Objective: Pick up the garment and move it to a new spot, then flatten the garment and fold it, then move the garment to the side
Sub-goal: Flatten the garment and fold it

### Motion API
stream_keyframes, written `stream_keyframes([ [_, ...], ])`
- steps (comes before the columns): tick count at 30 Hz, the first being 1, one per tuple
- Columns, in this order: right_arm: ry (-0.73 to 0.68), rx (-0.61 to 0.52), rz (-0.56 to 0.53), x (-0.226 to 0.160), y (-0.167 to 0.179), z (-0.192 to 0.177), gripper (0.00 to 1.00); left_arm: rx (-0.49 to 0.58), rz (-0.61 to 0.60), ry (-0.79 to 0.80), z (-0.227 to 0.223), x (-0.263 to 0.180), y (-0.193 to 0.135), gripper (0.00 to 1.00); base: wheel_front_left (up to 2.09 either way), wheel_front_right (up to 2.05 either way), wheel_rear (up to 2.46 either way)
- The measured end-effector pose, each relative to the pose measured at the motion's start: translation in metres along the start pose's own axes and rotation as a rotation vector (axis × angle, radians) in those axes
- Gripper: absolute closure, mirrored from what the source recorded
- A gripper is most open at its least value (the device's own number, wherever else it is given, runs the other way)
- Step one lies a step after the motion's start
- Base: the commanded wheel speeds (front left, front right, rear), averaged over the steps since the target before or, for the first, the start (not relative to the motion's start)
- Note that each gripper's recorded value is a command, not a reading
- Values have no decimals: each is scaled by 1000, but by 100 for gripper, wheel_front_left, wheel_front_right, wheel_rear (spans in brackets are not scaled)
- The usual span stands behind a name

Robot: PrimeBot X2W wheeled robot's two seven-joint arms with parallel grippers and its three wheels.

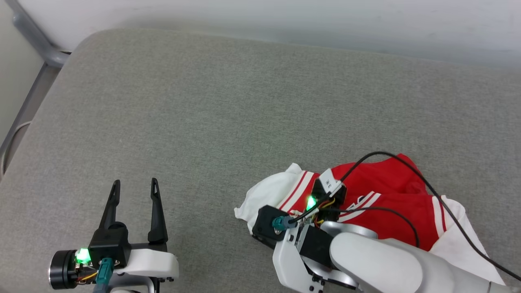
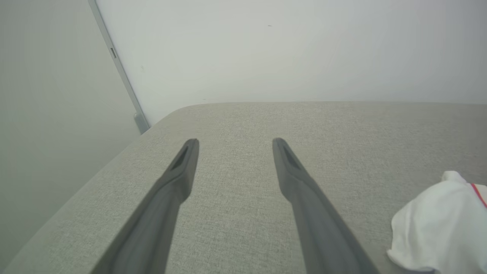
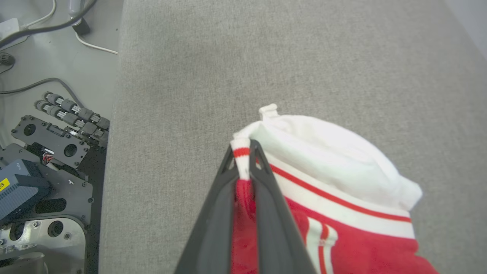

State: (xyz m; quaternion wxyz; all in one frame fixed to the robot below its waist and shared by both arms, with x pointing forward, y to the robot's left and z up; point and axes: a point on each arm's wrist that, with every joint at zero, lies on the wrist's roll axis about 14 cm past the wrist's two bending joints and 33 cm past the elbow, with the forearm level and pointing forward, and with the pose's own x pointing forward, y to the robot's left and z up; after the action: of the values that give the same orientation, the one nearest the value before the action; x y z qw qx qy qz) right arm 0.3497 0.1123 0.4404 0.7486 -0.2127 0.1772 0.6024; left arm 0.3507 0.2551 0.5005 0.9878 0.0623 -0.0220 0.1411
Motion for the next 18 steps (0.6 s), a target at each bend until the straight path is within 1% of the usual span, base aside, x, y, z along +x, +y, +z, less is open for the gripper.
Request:
stream_keyframes([
  [2, 59, 19, 37, 7, 10, -18, 100, 2, 12, 7, -2, -2, 4, 0, 0, 0, 0],
  [5, 151, 43, 60, 11, 18, -44, 100, 5, 27, 15, -4, -3, 7, 0, 0, 0, 0],
  [7, 231, 50, 89, 9, 35, -63, 100, 5, 31, 18, -4, -3, 8, 0, 0, 0, 0],
  [9, 271, 63, 113, 7, 48, -73, 100, 5, 31, 20, -5, -3, 8, 0, 0, 0, 0],
  [11, 271, 61, 111, 5, 48, -73, 100, 3, 27, 19, -5, -1, 6, 0, 0, 0, 0],
  [13, 238, 70, 104, 4, 46, -69, 100, 1, 20, 13, -4, 2, 4, 0, 0, 0, 0],
  [14, 214, 72, 97, 4, 45, -65, 63, -1, 15, 11, -4, 3, 1, 0, 0, 0, 0],
  [15, 183, 64, 86, 4, 40, -60, 12, -1, 10, 9, -3, 4, 0, 0, 0, 0, 0],
  [16, 151, 52, 69, 3, 34, -54, 0, -3, 4, 6, -2, 4, -2, 0, 0, 0, 0],
  [18, 65, 48, 38, 0, 23, -37, 0, -5, 0, -4, 0, 5, -3, 0, 0, 0, 0],
])
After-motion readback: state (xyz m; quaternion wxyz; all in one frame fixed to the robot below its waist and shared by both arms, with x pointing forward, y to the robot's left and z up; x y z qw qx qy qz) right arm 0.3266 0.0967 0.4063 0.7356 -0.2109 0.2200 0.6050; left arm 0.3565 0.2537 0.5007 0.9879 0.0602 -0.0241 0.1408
